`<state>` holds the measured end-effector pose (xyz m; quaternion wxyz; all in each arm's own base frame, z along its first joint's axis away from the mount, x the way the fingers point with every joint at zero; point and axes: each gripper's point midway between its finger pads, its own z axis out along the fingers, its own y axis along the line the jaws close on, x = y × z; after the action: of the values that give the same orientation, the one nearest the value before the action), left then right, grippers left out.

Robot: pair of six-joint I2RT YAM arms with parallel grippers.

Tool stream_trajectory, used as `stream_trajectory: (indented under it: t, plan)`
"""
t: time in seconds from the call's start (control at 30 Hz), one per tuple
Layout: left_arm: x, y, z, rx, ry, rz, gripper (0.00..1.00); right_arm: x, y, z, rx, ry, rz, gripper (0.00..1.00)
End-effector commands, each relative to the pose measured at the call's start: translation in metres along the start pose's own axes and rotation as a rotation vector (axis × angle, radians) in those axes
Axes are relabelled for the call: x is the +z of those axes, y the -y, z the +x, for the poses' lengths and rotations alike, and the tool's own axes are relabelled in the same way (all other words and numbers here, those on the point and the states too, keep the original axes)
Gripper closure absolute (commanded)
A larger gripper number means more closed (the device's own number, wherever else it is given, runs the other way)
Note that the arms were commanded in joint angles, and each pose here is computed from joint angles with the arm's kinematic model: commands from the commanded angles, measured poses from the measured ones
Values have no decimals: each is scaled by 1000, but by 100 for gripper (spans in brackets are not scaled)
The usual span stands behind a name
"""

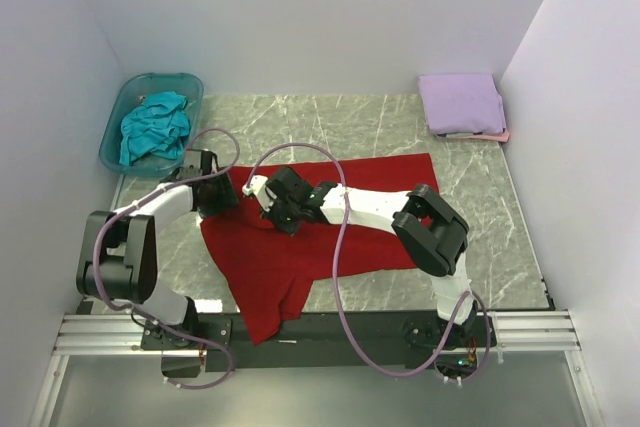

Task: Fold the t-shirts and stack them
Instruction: Fold the tshirt

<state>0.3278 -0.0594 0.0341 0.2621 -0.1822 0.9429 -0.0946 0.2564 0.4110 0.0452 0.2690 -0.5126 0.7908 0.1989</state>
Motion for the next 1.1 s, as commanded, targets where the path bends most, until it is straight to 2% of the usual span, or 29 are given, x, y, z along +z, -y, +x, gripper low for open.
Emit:
stream_trajectory:
  t: [0.0,0.17,0.43,0.67,0.93,1.07]
  plan:
    - [7,13,-13,42,34,66,36,1,0,-6,15,31,-16,100]
    - [7,20,-6,31,-36,87,41,-1,2,-6,26,39,-14,100]
    - [-18,24,-9,-3,-6,108,59,-4,5,-8,30,49,-6,100]
    - [-32,24,-6,-33,3,108,62,-6,5,-10,32,56,-5,100]
    - [-23,19,11,-50,-59,97,87,-8,5,-10,32,56,-5,100]
    - [-30,18,9,-55,-50,83,99,-11,5,-12,28,55,-1,100]
